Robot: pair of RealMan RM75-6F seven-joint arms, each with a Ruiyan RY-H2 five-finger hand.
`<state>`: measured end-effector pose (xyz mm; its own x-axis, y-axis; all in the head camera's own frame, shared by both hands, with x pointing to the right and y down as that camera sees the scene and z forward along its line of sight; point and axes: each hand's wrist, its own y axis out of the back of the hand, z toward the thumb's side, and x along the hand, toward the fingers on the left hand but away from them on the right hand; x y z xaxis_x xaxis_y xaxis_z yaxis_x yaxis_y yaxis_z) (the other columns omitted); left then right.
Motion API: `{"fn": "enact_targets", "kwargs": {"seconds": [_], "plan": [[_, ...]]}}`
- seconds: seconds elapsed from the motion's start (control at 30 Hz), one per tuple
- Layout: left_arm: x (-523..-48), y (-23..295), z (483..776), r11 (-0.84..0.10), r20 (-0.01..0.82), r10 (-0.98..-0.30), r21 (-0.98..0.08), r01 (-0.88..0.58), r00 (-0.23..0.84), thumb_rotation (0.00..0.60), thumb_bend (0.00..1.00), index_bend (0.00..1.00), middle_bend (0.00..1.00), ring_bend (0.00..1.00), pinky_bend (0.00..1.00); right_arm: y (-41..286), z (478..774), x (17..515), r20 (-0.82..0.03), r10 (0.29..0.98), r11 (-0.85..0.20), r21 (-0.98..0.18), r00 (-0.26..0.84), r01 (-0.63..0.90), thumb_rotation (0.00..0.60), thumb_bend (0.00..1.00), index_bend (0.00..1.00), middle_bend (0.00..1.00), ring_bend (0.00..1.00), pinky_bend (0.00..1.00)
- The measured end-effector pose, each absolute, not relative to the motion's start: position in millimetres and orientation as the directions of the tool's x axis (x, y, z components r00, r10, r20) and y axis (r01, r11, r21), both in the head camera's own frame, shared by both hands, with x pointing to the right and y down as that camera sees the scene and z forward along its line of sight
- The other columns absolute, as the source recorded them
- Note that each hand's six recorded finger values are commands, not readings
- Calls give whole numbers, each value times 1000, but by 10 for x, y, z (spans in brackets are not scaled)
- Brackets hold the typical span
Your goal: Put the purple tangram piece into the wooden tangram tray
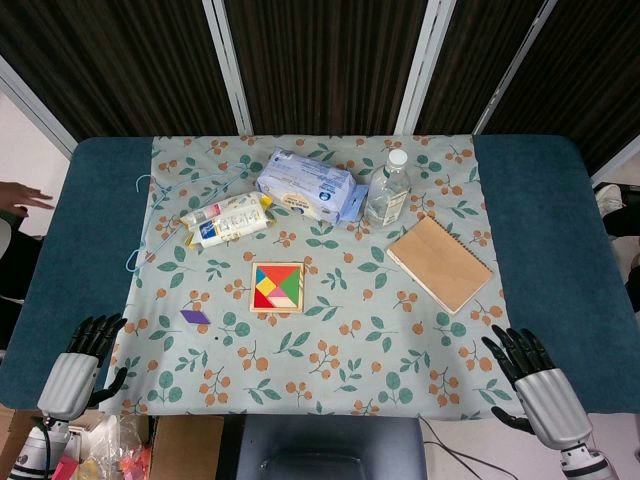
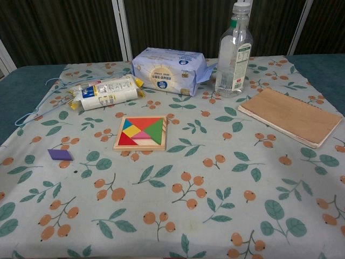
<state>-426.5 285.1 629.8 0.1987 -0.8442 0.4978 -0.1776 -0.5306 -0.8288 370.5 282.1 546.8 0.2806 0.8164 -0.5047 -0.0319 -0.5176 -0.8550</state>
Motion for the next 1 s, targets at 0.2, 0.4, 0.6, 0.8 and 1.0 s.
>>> {"fn": "enact_targets", "kwargs": {"seconds": [0.2,0.4,0.6,0.8,1.0], "plan": [[-4203,2848,6359,-551,513,-830,-815,-181,219,600,403,49,58,0,7,2824,5464,3720,-505,818,-516,-856,276,-37,600,160,0,0,0,0],[-4073,2801,6419,-542,498,-836,-815,-205,231,600,402,90,412,446,482,2817,5457,3742,-504,821,-515,-857,268,-32,600,160,0,0,0,0],[-3887,2695,6497,-512,469,-855,-831,-216,222,600,402,257,1000,1000,1000,2802,5466,3752,-507,820,-519,-854,264,-28,600,160,0,0,0,0],[-3656,2510,6745,-528,513,-849,-809,-259,129,600,402,338,1000,1000,1000,2795,5483,3731,-508,819,-521,-853,268,-27,600,160,0,0,0,0],[-3357,2397,7030,-579,576,-813,-781,-234,88,600,396,335,1000,1000,1000,2793,5482,3733,-510,817,-523,-852,269,-27,600,160,0,0,0,0]]}}
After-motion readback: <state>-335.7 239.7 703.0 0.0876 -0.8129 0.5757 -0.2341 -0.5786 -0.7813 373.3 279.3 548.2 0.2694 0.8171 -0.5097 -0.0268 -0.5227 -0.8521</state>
